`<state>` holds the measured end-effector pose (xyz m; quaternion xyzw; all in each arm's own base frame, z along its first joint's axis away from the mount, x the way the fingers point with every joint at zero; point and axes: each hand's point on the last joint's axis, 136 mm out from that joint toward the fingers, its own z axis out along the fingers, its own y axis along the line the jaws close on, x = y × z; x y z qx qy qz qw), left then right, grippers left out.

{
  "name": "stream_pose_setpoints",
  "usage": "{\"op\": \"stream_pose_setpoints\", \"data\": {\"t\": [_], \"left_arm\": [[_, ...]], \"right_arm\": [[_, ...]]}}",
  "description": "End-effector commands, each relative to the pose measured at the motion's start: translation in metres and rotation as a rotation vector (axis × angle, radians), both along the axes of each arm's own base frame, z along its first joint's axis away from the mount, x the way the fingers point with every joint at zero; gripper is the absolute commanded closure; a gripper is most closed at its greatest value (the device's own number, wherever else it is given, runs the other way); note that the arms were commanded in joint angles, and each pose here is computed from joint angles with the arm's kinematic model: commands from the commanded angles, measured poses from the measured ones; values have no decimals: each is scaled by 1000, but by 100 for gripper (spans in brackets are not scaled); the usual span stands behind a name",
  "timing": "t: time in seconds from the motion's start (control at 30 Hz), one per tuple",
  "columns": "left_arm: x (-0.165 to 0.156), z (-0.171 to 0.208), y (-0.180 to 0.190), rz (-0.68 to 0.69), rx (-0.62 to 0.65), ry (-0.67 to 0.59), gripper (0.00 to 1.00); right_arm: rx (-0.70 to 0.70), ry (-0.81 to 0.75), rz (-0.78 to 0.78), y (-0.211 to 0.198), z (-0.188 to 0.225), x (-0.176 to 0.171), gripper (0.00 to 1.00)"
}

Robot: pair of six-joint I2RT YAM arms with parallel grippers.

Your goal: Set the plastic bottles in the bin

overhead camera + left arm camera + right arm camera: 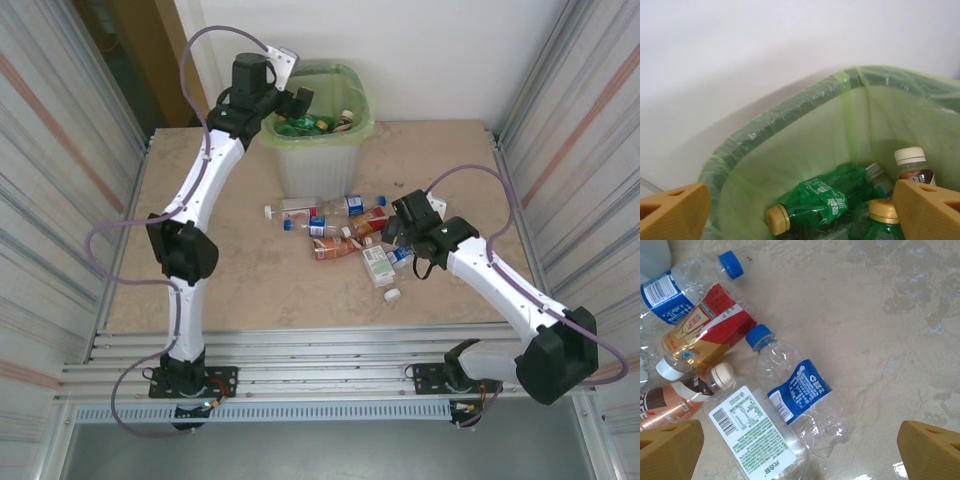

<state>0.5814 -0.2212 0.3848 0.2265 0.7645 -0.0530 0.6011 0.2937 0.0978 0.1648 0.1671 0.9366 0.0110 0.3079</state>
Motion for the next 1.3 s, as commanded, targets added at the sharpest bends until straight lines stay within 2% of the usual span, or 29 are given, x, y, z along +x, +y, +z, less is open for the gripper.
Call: {"op": "stream_pose_setpoints", "data": {"t": [0.0,0.2,0.43,0.8,1.07,1.27], "left_arm": [[-37,72,13,1,-82,-111,1],[-72,89,21,-7,-140,-115,1],[-117,80,34,4,-200,-92,1],[-200,-5,78,116,-313,46,1],[-227,-73,96,196,-298,203,1],[-230,-89,108,247,-309,228,1]], "right_arm": [[-25,37,6,-1,-6,-5,2],[-42,87,21,0,-20,-9,2],[-39,171,69,4,-42,-13,2],[-70,280,83,-10,-74,-11,2],[-71,347,118,-14,-93,-7,2],[-62,378,137,-12,-104,-5,2]]}}
